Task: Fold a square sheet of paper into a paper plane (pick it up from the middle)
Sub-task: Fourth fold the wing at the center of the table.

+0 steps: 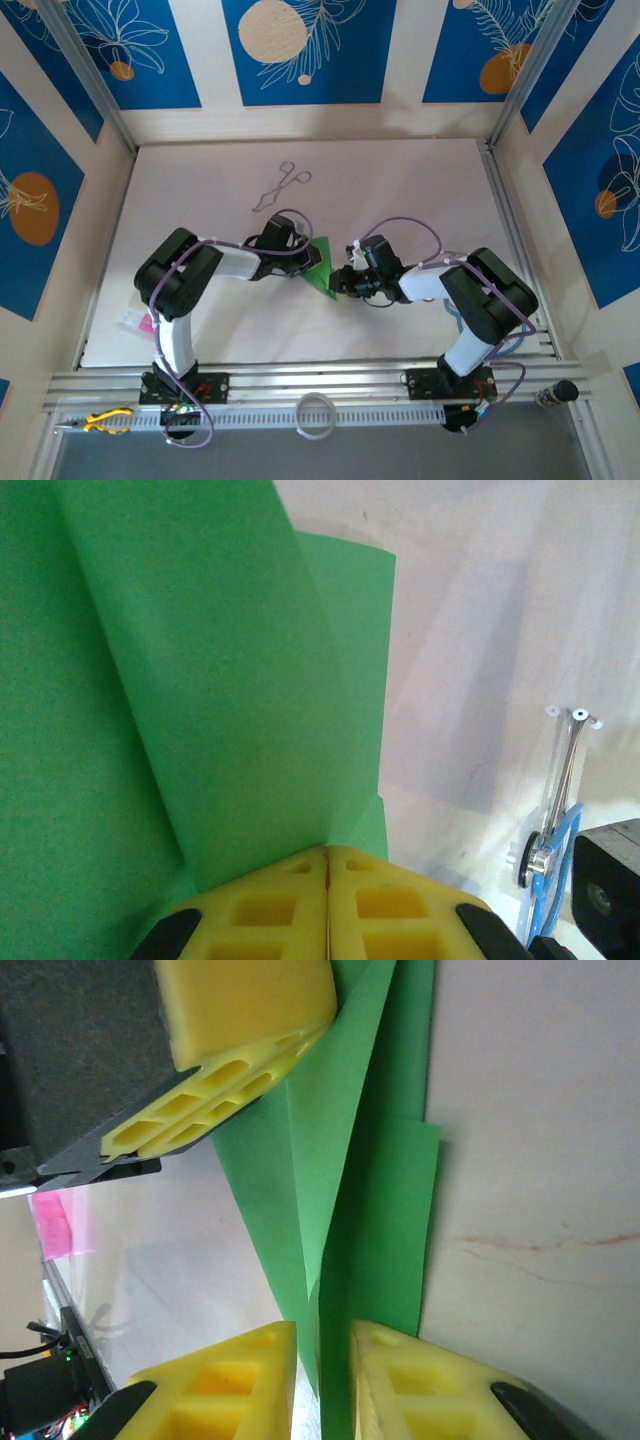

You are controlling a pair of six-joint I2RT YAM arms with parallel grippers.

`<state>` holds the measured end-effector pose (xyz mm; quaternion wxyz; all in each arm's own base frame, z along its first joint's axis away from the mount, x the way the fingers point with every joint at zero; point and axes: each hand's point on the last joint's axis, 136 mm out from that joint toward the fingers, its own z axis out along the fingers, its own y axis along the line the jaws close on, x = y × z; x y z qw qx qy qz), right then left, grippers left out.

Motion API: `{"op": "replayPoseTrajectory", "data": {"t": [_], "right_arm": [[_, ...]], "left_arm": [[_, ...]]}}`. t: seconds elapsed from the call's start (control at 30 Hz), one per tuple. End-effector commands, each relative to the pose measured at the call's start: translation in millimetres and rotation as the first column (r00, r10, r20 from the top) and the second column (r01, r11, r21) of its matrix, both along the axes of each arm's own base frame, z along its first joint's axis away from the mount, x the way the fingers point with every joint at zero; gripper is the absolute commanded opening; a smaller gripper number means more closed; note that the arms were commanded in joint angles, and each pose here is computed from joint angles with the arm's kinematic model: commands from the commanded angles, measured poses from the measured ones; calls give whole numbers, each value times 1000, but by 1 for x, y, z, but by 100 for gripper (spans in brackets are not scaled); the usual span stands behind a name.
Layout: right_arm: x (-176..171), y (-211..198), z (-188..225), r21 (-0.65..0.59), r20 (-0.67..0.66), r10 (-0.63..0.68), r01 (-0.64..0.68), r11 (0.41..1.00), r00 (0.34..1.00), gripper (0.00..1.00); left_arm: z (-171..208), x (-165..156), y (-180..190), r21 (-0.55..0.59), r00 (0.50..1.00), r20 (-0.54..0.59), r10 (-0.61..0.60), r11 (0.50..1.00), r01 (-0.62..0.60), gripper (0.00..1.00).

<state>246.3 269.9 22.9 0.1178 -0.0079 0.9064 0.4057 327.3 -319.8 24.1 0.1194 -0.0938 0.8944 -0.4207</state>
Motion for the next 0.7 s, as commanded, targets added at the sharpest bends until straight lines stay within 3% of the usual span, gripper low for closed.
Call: {"op": "replayPoseTrajectory", "data": {"t": [0.0, 0.23, 0.67], "right_arm": [[-13, -11, -15, -102, -50, 15, -20, 995, 999, 20], [-25, -15, -22, -152, -65, 25, -35, 988, 998, 13], [-34, -24, -21, -190, -57, 35, -45, 981, 998, 18]], "left_arm": [[-26, -17, 6, 65, 997, -79, -23, 997, 28, 10], [-26, -16, 7, 68, 997, -77, -19, 997, 24, 9], [-26, -16, 7, 65, 997, -78, -13, 998, 19, 9]]}}
